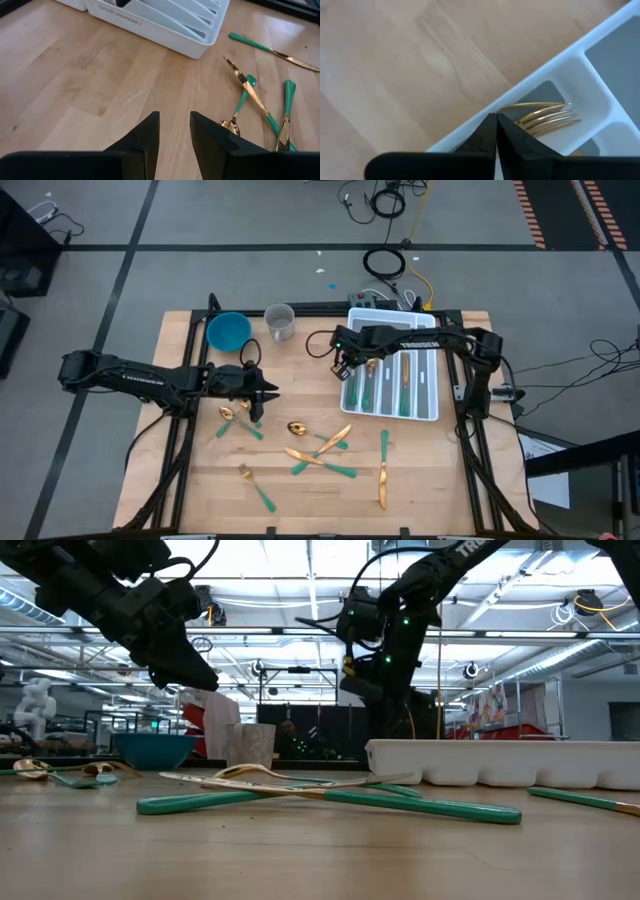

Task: Sort silverware
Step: Put the green fork into the white silverware organizer

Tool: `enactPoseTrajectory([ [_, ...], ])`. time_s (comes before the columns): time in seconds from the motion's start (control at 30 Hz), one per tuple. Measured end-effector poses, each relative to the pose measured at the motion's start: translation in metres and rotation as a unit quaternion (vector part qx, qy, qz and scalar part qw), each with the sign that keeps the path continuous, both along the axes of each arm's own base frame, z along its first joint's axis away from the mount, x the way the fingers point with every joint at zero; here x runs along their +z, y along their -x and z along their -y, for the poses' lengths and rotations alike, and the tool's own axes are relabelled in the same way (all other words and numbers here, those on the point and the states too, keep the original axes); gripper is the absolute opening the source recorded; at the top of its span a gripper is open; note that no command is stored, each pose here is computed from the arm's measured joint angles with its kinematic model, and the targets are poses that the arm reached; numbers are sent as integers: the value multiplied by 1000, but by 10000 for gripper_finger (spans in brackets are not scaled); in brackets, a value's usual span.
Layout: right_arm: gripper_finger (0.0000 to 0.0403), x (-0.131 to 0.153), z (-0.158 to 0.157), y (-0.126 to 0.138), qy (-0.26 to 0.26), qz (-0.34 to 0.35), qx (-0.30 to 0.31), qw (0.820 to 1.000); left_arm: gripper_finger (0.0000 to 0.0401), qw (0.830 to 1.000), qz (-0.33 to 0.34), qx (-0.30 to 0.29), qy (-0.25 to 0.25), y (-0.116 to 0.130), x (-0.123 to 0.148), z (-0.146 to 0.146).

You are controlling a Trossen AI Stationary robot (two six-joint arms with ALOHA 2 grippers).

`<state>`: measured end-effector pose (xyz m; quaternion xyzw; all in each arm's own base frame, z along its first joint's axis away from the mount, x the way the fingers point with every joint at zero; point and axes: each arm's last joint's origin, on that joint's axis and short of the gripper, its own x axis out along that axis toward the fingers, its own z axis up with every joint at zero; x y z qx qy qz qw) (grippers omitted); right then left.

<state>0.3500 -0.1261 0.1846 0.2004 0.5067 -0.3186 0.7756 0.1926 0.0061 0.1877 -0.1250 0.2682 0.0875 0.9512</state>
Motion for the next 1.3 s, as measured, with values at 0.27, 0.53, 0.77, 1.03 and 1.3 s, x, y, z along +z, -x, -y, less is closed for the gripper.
enactPoseTrajectory([
  [0.27,0,-5,6,-1,4,3,-4,1000,115,1000,0,0,0,0,0,0],
  [0.53,0,-10,10,-1,0,-5,-10,1000,115,1000,1,1,-1,0,0,0],
  [0.77,0,-14,11,-2,0,-6,-8,1000,115,1000,1,3,-2,0,0,0],
  [1.03,0,-18,18,1,-5,-14,-16,1000,115,1000,2,5,-3,0,0,0],
  [1.3,0,-37,21,1,-23,-47,-15,999,115,1000,3,6,-2,0,0,0],
])
